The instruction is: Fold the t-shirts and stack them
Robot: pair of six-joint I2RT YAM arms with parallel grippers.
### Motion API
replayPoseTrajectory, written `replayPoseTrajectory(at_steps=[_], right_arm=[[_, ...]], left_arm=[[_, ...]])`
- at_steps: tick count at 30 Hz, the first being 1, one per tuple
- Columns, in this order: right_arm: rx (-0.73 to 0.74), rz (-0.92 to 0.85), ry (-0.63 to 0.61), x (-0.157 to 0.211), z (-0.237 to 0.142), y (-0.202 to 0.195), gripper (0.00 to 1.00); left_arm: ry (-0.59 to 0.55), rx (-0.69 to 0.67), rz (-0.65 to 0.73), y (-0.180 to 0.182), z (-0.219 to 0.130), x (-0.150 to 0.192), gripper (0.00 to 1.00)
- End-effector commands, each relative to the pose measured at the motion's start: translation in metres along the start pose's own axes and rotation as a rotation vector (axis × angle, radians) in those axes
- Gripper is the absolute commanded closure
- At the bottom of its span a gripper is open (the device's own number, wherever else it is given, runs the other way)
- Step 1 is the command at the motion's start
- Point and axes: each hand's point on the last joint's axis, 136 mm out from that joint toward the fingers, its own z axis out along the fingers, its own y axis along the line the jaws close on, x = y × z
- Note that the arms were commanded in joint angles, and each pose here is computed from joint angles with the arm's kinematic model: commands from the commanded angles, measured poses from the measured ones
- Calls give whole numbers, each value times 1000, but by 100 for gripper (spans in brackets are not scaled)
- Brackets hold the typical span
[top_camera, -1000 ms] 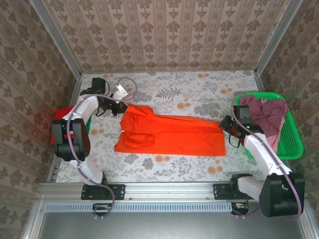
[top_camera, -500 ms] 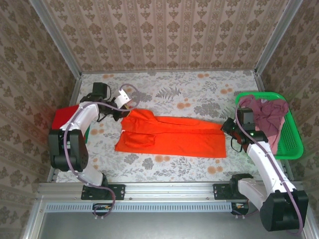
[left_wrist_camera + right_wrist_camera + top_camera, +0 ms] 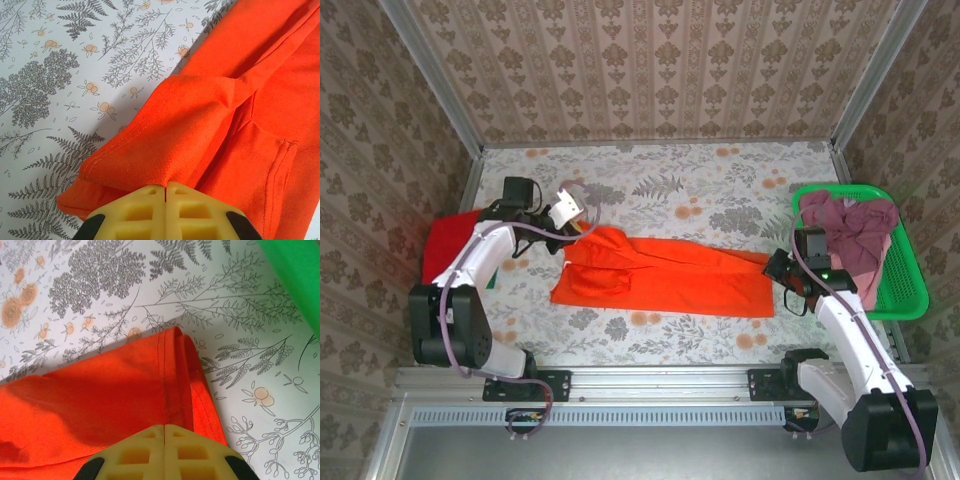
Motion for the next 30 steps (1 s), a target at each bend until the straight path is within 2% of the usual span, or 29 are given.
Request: replayPoseTrajectory(at_steps=[1,8,19,30], right_arm=[[-20,2,43,6,0,3,100],[-14,14,58,8,-1,1,100],[-12,41,81,11,-1,-4,100],[39,83,109,24,-9,-18,100]], left_arm=[[-23,-1,-11,-10,-4,-4,100],[2,23,-20,-28,-13,4,100],[-12,128,25,-79,-23,10,100],[160,144,-18,-84,-22,54,100]])
